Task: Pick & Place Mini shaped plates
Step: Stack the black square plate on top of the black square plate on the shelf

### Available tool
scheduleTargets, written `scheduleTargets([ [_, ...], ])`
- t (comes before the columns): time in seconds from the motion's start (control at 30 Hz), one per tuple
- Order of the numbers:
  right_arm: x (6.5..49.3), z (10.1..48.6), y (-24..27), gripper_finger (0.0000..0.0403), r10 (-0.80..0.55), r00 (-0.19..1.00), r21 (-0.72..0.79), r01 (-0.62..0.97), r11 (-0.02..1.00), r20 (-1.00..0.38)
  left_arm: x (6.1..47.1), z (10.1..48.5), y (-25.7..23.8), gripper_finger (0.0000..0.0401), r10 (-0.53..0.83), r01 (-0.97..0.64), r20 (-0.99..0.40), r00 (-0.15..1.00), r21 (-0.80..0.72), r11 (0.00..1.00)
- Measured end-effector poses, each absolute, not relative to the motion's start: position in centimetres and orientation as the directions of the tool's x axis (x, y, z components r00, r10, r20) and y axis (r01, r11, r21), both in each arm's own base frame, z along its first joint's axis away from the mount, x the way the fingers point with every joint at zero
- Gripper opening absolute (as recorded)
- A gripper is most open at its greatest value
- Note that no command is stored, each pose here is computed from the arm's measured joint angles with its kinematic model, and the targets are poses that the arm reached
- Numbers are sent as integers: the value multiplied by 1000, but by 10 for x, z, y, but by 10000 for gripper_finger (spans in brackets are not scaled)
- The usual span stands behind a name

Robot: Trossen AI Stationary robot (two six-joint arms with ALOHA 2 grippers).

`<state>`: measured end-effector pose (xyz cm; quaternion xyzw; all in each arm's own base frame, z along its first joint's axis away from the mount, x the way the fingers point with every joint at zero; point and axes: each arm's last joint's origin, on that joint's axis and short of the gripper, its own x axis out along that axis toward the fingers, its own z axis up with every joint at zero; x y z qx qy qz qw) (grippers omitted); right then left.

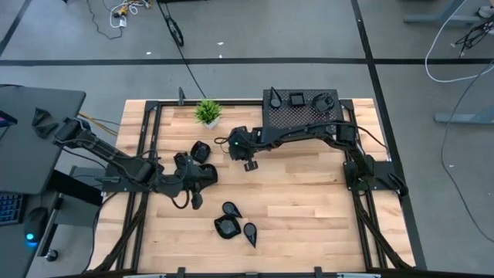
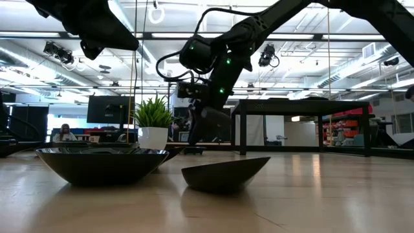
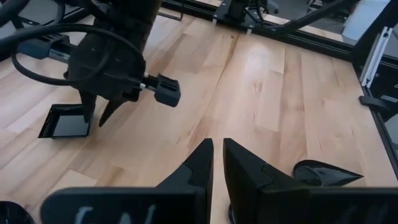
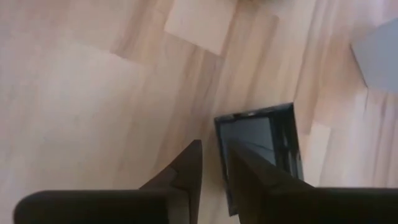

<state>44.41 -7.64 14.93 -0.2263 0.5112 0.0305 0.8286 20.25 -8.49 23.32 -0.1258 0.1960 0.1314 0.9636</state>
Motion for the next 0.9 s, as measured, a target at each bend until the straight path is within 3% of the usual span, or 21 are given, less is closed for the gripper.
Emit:
scheduleTargets([
  [0.13,438,136,-78,87,-269,463,-419,-259,870,-845,203,233,-85,39,204,-303,-411,889,-191,934],
  [0.27,436,129,-78,86,-275,476,-439,-275,855,-835,203,233,-85,39,204,-303,-411,889,-191,934],
  [0.7,434,125,-75,7,-276,505,-449,-260,855,-818,203,233,-84,39,222,-315,-405,887,-179,932],
  [0.9,435,145,-51,14,-272,543,-473,-271,839,-795,203,233,-84,39,222,-315,-405,887,-179,932],
])
